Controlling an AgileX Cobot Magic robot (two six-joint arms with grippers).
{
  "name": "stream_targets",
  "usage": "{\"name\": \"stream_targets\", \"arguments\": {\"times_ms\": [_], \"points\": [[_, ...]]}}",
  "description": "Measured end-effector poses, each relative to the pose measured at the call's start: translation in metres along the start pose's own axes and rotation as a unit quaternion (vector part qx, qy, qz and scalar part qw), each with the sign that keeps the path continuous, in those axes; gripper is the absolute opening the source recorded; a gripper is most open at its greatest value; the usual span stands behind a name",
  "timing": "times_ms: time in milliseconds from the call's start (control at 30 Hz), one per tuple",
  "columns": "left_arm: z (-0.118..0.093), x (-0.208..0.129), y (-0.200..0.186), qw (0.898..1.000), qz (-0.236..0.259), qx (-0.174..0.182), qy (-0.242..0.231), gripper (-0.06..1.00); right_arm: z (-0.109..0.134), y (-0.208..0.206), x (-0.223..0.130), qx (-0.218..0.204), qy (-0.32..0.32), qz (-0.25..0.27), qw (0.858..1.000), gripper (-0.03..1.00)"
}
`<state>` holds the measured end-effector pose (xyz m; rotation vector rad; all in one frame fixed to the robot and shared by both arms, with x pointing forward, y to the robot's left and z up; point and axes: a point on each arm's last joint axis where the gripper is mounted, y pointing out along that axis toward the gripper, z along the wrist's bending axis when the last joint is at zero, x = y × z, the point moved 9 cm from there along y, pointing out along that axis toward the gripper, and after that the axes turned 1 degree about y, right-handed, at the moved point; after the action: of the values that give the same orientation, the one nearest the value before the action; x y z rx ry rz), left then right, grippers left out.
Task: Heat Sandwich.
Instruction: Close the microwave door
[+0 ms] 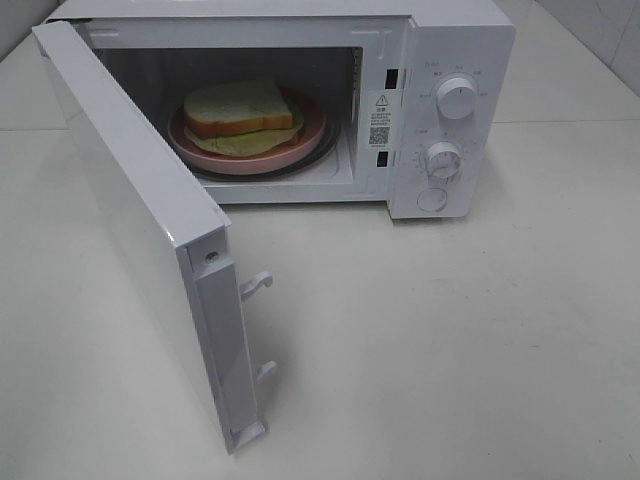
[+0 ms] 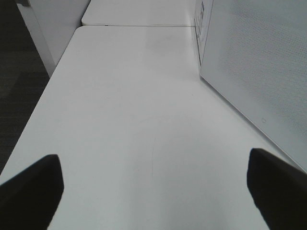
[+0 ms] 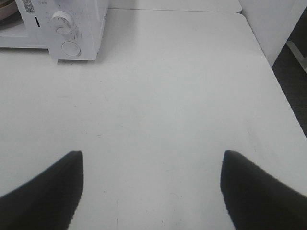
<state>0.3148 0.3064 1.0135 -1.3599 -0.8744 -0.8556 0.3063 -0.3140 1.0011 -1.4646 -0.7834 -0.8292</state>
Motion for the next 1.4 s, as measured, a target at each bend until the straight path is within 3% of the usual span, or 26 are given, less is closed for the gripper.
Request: {"name": "stream_targets", "arguments": {"times_ms": [433, 600, 733, 767, 800, 900, 933, 967, 1067, 1133, 1400], "points": [[0.0, 0.004, 0.0, 1.0, -0.005, 0.0, 0.0, 0.97, 0.0, 0.0, 0.0, 0.0, 0.0, 0.0, 1.0, 0.76], [0.0, 0.013, 0.009, 1.0, 0.007, 0.0, 0.001, 0.88, 0.0, 0.0, 0.0, 0.0, 0.0, 0.0, 1.0, 0.76], [-0.001, 0.015, 0.024, 0.999, 0.042, -0.001, 0.002, 0.65, 0.0, 0.0, 0.0, 0.0, 0.0, 0.0, 1.0, 0.76], [-0.001, 0.015, 0.024, 0.999, 0.042, -0.001, 0.002, 0.65, 0.0, 0.0, 0.0, 0.0, 0.0, 0.0, 1.0, 0.76], [-0.001, 0.019, 0.029, 0.999, 0.044, -0.001, 0.002, 0.53, 0.0, 0.0, 0.0, 0.0, 0.0, 0.0, 1.0, 0.76], [-0.001, 0.026, 0.039, 0.999, 0.035, -0.002, 0.003, 0.33, 0.0, 0.0, 0.0, 0.0, 0.0, 0.0, 1.0, 0.76], [-0.001, 0.026, 0.039, 0.999, 0.035, -0.002, 0.003, 0.33, 0.0, 0.0, 0.0, 0.0, 0.0, 0.0, 1.0, 0.76], [-0.002, 0.028, 0.047, 0.999, 0.032, -0.002, 0.003, 0.21, 0.0, 0.0, 0.0, 0.0, 0.0, 0.0, 1.0, 0.76], [-0.002, 0.028, 0.061, 1.0, 0.024, -0.003, 0.004, 0.04, 0.0, 0.0, 0.0, 0.0, 0.0, 0.0, 1.0, 0.76], [-0.003, 0.029, 0.07, 1.0, 0.014, -0.004, 0.007, 0.0, 0.0, 0.0, 0.0, 0.0, 0.0, 0.0, 1.0, 0.76], [-0.005, 0.025, 0.105, 0.999, -0.02, -0.007, 0.025, 0.0, 0.0, 0.0, 0.0, 0.0, 0.0, 0.0, 1.0, 0.76]]}}
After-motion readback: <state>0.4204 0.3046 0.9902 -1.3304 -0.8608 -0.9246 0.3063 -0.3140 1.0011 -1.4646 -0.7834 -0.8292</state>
